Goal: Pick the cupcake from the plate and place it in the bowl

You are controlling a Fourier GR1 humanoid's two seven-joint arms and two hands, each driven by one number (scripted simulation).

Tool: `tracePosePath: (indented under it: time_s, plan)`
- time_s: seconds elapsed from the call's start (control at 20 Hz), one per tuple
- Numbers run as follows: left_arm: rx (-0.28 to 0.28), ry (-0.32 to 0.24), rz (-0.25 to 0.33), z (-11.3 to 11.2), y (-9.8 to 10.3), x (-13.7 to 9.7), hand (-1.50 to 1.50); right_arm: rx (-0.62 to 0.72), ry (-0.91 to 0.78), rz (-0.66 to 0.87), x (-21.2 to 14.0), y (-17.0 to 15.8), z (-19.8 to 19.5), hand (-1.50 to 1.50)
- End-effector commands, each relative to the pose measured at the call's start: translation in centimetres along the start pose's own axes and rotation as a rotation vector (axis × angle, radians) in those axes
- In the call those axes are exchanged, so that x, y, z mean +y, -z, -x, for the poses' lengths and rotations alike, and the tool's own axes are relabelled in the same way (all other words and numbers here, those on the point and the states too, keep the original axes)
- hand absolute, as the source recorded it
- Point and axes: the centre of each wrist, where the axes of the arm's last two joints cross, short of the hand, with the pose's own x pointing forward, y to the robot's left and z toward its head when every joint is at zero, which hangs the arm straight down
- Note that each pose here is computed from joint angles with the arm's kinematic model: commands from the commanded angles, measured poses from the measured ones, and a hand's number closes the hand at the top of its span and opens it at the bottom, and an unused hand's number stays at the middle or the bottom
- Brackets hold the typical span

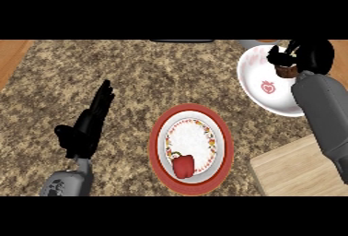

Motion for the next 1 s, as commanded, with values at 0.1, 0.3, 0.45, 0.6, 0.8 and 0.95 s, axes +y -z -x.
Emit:
tracePosePath:
  time_s: [0.1, 0.3, 0.45, 0.6, 0.8, 0.95]
  plan:
    - [-0.005, 0.001, -0.001, 0.0, -1.0, 0.2, 0.00, 0.032, 0.144, -0.176, 0.2, 1.1, 4.7, -1.50]
    - [-0.006, 0.001, -0.003, 0.6, 0.1, 0.4, 0.00, -0.059, 0.262, -0.164, -0.1, 1.5, 4.7, -1.50]
    - [-0.001, 0.000, -0.006, -0.8, 0.4, 0.6, 0.00, -0.113, 0.359, -0.092, 2.0, -0.2, 3.0, -1.50]
    - [0.005, -0.002, -0.014, 0.0, 0.7, -0.2, 0.00, -0.135, 0.436, 0.022, -0.1, 0.8, 4.8, -1.50]
    - [0.004, -0.002, -0.018, 0.6, -1.2, 0.9, 0.00, -0.116, 0.510, 0.069, -1.7, 1.3, 4.5, -1.50]
    - [0.011, -0.002, -0.018, 0.8, 0.3, 1.5, 0.00, -0.093, 0.595, 0.051, -4.4, 1.9, 5.4, -1.50]
